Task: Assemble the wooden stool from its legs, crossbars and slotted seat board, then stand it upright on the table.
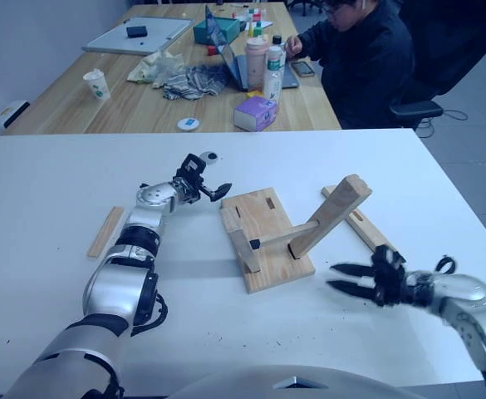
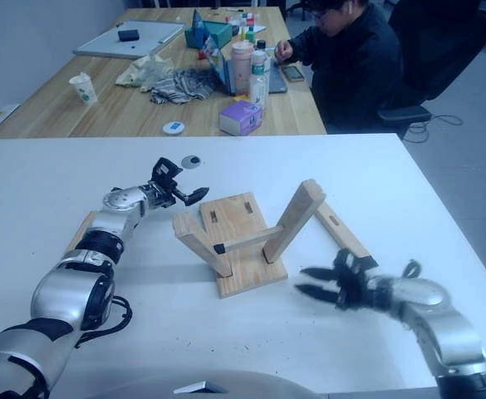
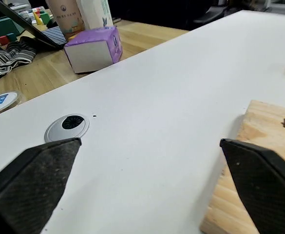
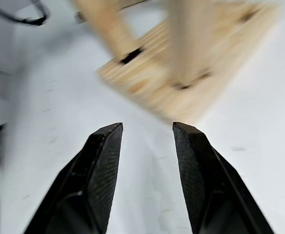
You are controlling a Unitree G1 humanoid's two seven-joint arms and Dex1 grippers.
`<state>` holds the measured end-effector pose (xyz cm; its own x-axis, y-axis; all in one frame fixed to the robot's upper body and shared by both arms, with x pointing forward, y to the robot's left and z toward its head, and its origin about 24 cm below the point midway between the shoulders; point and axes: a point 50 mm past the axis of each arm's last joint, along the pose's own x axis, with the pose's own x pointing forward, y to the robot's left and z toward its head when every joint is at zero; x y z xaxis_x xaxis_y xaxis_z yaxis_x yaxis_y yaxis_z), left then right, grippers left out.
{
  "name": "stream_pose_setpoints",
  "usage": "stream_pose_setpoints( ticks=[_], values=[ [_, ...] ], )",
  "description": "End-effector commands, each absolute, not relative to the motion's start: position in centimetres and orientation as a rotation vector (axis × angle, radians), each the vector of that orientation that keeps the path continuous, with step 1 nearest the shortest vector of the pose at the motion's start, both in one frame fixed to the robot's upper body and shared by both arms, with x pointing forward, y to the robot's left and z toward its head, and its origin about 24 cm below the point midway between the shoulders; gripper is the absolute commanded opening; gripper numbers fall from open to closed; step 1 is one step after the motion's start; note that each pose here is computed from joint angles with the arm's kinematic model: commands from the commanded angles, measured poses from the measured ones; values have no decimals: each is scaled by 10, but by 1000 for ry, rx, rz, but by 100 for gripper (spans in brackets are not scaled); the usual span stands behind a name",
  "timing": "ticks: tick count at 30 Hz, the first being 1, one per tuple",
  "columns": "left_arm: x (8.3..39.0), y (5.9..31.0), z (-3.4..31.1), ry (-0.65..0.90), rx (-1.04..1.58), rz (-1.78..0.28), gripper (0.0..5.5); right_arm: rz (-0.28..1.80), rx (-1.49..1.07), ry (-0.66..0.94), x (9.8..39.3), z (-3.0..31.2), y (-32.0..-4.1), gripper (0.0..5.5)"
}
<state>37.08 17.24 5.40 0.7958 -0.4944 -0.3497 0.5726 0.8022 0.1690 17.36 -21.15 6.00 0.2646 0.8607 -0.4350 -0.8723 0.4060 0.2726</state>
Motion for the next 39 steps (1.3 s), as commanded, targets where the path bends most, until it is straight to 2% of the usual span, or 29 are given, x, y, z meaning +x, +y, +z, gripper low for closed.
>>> stream_pose_setpoints(
  ticks=[1,4,7,9,13,16,18,20,21,24,26,30,33,38,39],
  values=[
    [373,179,45,358,469,-468,527,1263,-92,668,175,51,-193,189],
    [373,176,40,377,549,-439,527,1306,-126,718,177,37,-179,189],
    [373,169,37,380,569,-455,527,1262,-169,701,189,22,-165,189],
    [367,158,29,389,585,-547,527,1171,-191,672,199,16,-164,189],
    [350,139,13,381,576,-786,527,971,-232,656,220,16,-187,189],
    [338,138,6,374,535,-922,527,934,-263,673,224,20,-208,189],
    [333,144,2,385,542,-953,527,987,-260,699,218,29,-222,189],
    [330,154,0,396,529,-943,527,1022,-206,683,214,47,-234,189],
    [330,161,1,394,511,-924,527,1019,-140,623,215,63,-236,189],
    [330,182,7,370,428,-839,527,977,-6,444,222,96,-235,239],
    [332,195,12,335,346,-764,527,910,47,355,227,102,-228,274],
    [339,205,29,216,112,-636,527,761,68,328,231,75,-202,344],
    [343,201,37,167,25,-620,527,649,90,326,234,57,-191,344],
    [342,199,36,175,-32,-600,527,513,144,283,246,45,-182,344],
    [341,199,35,179,-37,-596,527,494,153,275,249,43,-180,327]
  ],
)
